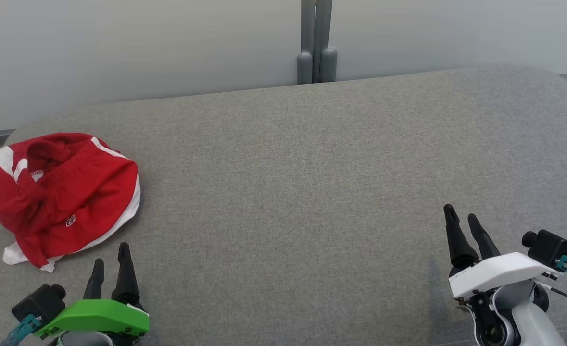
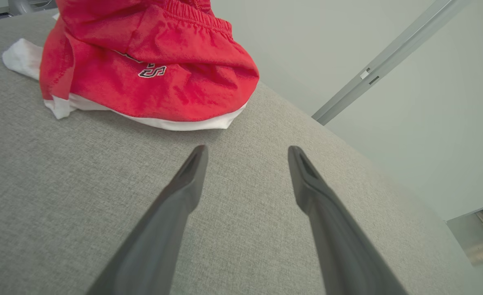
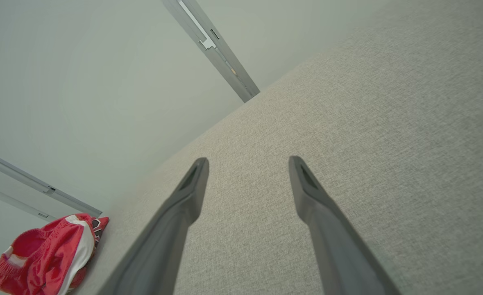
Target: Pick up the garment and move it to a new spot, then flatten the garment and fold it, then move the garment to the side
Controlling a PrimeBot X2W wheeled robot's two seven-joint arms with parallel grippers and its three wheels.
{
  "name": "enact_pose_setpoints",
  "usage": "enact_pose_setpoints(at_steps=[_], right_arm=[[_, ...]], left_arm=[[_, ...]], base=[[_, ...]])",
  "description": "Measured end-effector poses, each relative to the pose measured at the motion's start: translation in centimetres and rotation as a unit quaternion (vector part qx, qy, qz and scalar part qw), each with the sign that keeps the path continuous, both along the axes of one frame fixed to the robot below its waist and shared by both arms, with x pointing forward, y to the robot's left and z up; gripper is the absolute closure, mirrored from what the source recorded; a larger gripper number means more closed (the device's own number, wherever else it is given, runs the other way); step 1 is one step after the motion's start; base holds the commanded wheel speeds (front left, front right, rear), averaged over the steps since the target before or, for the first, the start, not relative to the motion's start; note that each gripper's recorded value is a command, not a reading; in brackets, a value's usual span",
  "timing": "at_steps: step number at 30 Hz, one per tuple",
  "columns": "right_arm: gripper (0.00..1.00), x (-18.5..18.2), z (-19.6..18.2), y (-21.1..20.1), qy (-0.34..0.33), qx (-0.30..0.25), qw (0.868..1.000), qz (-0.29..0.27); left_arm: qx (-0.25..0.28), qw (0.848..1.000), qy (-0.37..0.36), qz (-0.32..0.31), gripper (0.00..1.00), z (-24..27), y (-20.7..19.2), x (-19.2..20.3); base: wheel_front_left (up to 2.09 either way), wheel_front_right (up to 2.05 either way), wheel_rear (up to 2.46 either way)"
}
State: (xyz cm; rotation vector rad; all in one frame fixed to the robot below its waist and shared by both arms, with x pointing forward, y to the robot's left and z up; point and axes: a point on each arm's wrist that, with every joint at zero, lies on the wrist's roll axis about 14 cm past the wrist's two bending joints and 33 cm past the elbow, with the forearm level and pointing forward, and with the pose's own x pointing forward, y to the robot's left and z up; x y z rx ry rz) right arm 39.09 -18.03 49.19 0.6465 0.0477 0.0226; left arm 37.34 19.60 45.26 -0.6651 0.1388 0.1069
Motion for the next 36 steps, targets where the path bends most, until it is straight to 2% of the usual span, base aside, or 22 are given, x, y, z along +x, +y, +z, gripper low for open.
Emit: enact_pose_setpoints(at_steps=[17, 36], right_arm=[[0.00, -0.1, -0.5, 0.1, -0.005, -0.101, 0.995, 0.009], [0.00, 0.0, -0.2, -0.6, -0.021, -0.204, 0.979, 0.009]], left_arm=[[0.100, 0.995, -0.013, -0.022, 0.00, 0.5, -0.3, 0.1], [0.194, 0.980, -0.034, -0.042, 0.00, 1.3, -0.8, 0.4]], base=[[0.00, 0.00, 0.00], [0.00, 0.00, 0.00]])
